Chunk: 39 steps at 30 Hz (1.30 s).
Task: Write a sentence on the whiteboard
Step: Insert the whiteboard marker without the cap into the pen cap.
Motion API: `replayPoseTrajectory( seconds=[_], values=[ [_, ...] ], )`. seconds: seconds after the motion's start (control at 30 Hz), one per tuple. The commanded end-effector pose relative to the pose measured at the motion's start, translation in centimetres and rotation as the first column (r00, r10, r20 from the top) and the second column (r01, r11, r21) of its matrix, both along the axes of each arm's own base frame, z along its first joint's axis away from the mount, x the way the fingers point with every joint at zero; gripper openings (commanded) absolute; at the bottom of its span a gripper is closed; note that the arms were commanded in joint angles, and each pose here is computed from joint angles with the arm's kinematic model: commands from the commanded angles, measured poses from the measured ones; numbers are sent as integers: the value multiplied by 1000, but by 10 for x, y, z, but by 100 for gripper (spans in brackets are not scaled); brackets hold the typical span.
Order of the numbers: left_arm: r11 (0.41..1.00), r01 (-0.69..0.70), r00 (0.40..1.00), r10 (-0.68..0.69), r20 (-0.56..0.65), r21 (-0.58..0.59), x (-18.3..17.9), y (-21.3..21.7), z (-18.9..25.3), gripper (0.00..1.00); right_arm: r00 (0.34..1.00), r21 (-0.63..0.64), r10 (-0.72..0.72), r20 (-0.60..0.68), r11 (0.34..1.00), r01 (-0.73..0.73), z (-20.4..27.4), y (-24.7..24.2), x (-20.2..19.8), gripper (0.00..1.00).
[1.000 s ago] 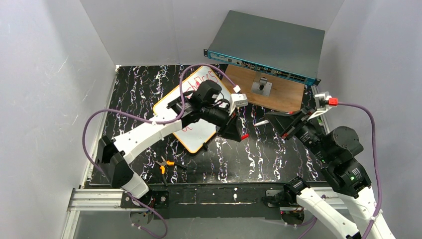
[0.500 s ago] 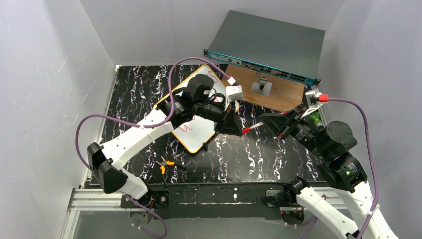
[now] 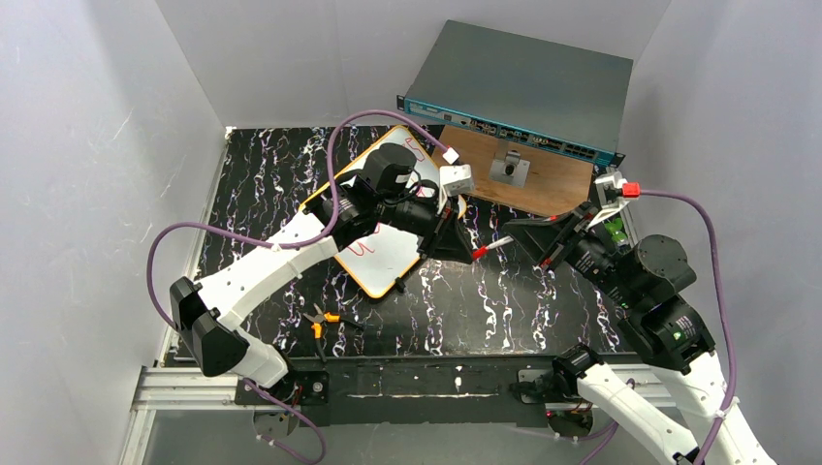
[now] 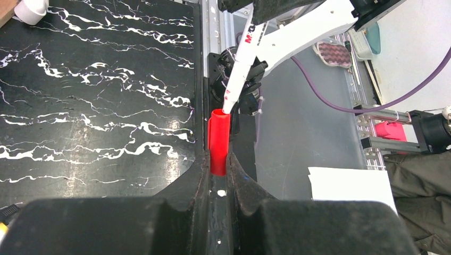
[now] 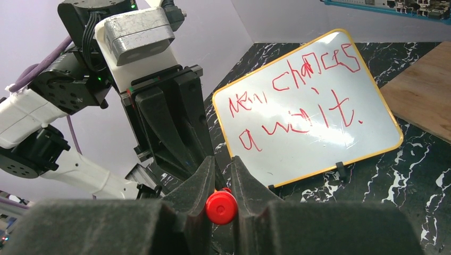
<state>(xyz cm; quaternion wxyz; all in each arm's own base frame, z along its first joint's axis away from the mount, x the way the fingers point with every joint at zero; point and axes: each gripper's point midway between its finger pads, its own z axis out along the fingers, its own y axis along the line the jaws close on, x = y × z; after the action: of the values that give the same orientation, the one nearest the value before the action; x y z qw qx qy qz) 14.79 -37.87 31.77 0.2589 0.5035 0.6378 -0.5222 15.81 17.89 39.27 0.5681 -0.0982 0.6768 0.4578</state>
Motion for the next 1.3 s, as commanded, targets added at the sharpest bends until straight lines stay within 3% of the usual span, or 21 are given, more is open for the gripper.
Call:
replayPoseTrajectory(
  seconds=[0.0, 0.37, 1.27],
  values=[
    [998, 6, 999, -3, 48, -69, -3, 3, 24, 0, 998, 48, 36, 60, 998, -39, 27, 3, -7, 1],
    [993, 3, 997, 6, 83, -117, 3, -5, 34, 0, 995, 55, 92, 26, 994, -93, 18, 12, -11, 1],
    [983, -32, 994, 51, 97, -180, 0, 0, 49, 0, 997, 55, 77, 3, 996, -77, 6, 7, -15, 1]
  ],
)
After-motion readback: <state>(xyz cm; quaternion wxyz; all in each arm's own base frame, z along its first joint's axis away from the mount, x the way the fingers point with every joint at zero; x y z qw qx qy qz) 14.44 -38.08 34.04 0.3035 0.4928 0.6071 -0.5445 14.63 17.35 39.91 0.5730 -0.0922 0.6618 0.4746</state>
